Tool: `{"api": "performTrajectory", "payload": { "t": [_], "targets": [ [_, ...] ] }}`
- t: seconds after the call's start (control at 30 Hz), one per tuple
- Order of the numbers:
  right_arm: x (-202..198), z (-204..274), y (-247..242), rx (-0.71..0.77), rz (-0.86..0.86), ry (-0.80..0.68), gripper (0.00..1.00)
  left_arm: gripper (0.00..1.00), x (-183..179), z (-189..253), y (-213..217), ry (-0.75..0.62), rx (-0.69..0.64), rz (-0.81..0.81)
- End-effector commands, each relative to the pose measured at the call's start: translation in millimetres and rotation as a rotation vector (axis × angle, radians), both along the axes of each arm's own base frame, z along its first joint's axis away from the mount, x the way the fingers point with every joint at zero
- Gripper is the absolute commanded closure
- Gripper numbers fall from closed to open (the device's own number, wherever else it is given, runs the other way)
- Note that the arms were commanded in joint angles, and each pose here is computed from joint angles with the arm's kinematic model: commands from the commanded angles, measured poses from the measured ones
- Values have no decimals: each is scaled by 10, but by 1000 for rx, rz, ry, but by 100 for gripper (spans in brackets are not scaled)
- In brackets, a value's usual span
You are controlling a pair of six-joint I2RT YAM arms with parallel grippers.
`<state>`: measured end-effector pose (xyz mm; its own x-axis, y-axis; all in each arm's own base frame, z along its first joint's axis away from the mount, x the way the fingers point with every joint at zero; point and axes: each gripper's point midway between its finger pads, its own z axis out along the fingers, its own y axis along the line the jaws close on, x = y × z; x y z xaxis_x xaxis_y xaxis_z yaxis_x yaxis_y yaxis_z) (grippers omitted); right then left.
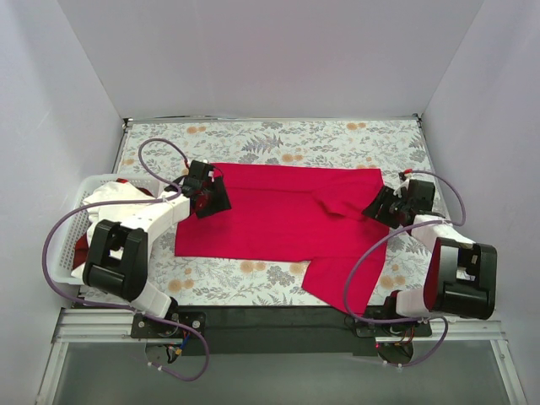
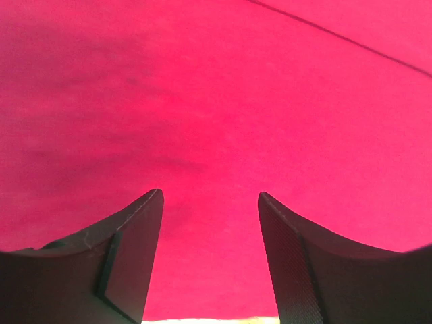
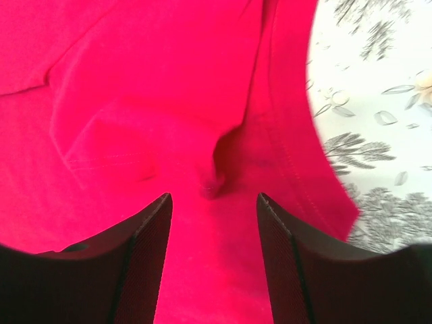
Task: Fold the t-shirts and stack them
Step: Fold the tshirt
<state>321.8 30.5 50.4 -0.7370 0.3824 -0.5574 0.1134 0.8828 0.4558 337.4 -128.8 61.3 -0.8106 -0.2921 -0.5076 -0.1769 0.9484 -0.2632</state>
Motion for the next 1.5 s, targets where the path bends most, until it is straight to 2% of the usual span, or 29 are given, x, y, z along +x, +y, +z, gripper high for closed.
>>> {"api": "performTrajectory", "payload": {
  "t": [0.0, 0.07, 0.3, 0.37, 0.43, 0.63, 0.8, 1.1, 1.47],
  "targets": [
    [255, 254, 141, 145, 38, -163, 40, 42, 182, 317, -373, -59, -171, -59],
    [287, 233, 134, 154, 39, -172, 40, 41, 217, 448, -609, -65, -255, -90],
    [311, 166, 230, 221, 82, -164, 43, 39, 356, 656, -1429, -87, -401, -213],
    [287, 168, 261, 239, 91, -160, 45, 38, 310, 522, -1681, -48, -406, -253],
    [247, 187, 321, 271, 103, -157, 50, 38, 329, 572, -1938, -61, -417, -296],
    [111, 416, 502, 340, 139, -188, 54, 38, 322, 431, -2470, -28, -440, -381],
    [82, 508, 477, 312, 118, -227, 56, 39, 258, 355, -2666, -17, -435, -421],
    [34, 128, 369, 268, 42, -136, 61, 39, 105, 247, -2777, 4, -419, -454],
    [3, 94, 401, 288, 45, -116, 70, 52, 154, 171, -3159, -20, -413, -509]
  ]
}}
